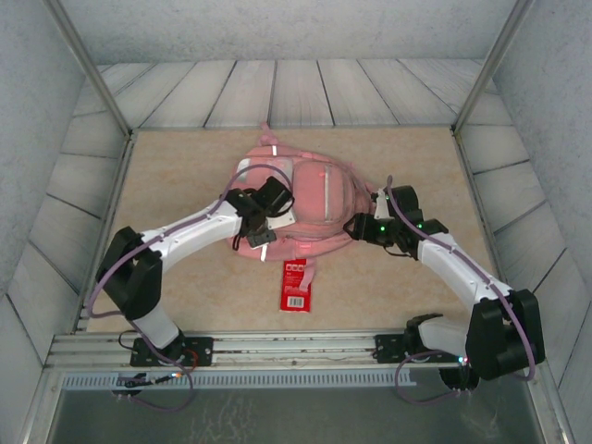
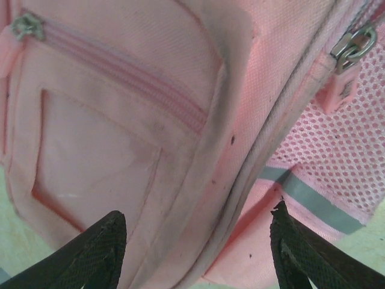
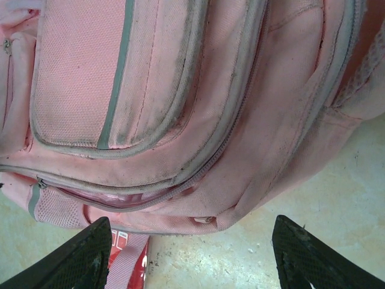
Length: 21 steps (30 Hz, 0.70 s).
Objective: Pack the student bag
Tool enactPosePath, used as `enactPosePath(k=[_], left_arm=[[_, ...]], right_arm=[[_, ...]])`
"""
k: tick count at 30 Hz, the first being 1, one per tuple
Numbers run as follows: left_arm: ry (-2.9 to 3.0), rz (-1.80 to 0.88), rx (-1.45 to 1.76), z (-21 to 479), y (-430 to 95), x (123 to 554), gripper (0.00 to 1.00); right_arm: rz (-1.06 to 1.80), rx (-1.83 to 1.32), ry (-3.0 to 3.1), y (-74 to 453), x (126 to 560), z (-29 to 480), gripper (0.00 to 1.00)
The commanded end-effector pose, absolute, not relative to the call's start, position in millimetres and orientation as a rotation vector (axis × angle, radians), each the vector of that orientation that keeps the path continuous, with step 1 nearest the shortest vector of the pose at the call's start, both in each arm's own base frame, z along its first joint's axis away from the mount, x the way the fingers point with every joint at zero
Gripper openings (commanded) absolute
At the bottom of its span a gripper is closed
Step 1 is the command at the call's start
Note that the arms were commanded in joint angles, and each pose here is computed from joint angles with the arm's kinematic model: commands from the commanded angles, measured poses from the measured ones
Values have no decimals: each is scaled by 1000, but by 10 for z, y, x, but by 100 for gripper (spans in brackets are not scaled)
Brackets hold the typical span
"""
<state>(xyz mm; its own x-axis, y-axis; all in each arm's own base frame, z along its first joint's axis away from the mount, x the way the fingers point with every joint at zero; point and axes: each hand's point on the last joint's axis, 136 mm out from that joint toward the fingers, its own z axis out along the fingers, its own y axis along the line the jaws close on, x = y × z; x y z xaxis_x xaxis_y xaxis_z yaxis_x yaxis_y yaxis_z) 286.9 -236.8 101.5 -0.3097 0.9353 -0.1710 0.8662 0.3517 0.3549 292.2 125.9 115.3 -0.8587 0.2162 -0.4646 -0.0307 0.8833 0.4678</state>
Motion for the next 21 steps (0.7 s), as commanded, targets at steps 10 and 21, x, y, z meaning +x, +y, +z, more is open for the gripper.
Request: enactPosePath(k=[10,21], left_arm=[[2275,238,1713,597,-2454,2907,55],[2286,124,1688,615,-2647,2962,33]], right_arm=[[677,137,2510,1278,2881,1196,70],[655,114,2477,1245,2868,1262,69]])
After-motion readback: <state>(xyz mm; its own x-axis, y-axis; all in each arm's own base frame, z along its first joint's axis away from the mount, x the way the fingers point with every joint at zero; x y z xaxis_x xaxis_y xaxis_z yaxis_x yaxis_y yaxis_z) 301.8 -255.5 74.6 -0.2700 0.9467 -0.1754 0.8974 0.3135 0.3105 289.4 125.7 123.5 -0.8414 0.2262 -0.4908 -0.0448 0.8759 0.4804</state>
